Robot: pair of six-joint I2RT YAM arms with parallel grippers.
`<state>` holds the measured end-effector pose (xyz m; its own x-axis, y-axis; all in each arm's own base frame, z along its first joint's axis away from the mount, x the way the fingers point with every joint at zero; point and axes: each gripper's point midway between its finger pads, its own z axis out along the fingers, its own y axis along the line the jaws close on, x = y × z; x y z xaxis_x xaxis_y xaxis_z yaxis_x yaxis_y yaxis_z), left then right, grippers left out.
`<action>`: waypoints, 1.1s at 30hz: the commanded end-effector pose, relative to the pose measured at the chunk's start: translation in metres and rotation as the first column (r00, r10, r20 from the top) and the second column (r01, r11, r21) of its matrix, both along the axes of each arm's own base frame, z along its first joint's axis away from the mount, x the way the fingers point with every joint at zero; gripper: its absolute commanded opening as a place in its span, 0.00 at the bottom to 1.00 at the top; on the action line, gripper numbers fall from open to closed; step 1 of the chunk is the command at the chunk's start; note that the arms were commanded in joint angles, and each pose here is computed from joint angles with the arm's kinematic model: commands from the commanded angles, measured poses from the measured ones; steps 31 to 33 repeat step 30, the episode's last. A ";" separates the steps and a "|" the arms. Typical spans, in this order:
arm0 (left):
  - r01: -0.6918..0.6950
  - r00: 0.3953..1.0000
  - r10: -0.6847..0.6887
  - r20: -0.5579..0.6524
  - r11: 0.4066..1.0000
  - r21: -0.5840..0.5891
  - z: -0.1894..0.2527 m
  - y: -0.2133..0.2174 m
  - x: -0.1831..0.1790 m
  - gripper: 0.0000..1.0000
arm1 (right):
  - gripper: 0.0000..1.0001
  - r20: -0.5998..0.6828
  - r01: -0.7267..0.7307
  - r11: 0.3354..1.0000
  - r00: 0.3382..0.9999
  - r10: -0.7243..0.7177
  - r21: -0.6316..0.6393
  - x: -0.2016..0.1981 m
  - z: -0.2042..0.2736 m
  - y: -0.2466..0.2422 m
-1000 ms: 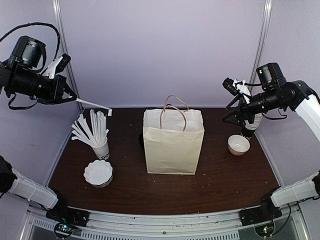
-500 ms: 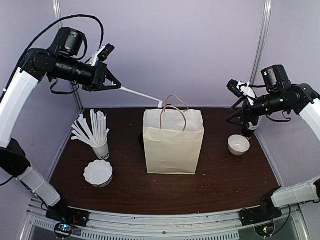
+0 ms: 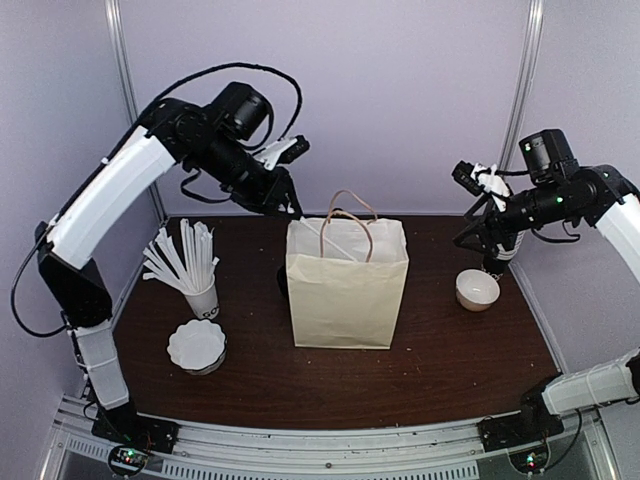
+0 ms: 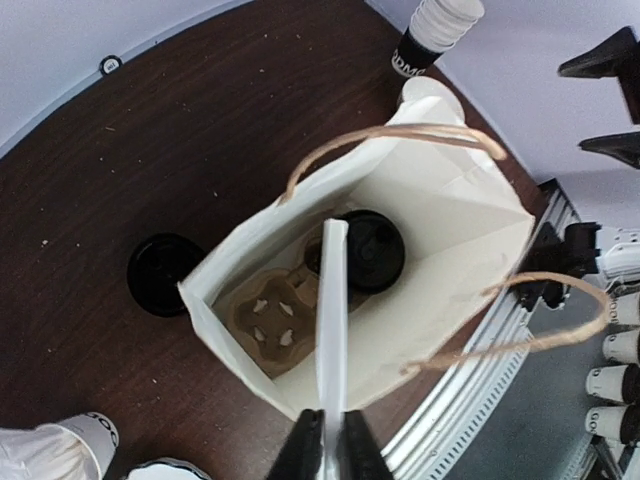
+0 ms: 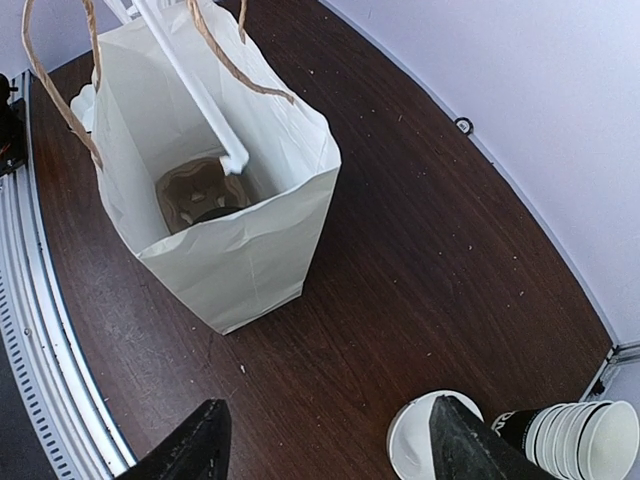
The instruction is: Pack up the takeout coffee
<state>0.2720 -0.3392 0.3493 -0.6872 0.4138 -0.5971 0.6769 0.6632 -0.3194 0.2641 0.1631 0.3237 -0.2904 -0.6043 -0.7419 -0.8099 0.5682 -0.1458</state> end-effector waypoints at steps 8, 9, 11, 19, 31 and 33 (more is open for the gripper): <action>-0.006 0.958 -0.016 0.287 0.997 0.075 0.020 -0.013 0.034 0.57 | 0.83 0.058 0.105 0.994 0.993 -0.104 -0.023 0.003 0.018 -0.022; -0.008 0.946 -0.010 0.324 0.998 0.055 0.031 -0.008 0.032 0.58 | 0.84 0.063 0.118 0.993 0.991 -0.116 -0.018 0.004 0.020 -0.025; -0.031 0.909 0.018 0.417 0.999 0.023 0.049 0.002 0.034 0.59 | 0.88 0.085 0.170 0.985 0.982 -0.169 -0.011 0.009 0.023 -0.035; -0.175 0.731 0.135 0.669 0.985 -0.009 0.086 0.063 0.033 0.76 | 0.99 0.220 0.486 0.850 0.823 -0.523 0.202 0.039 0.084 -0.094; -0.432 0.624 0.337 0.705 0.900 -0.048 0.051 0.119 0.057 0.85 | 0.99 0.189 0.677 0.670 0.647 -0.739 0.303 0.058 0.088 -0.128; -0.432 0.624 0.337 0.705 0.900 -0.048 0.051 0.119 0.057 0.85 | 0.99 0.189 0.677 0.670 0.647 -0.739 0.303 0.058 0.088 -0.128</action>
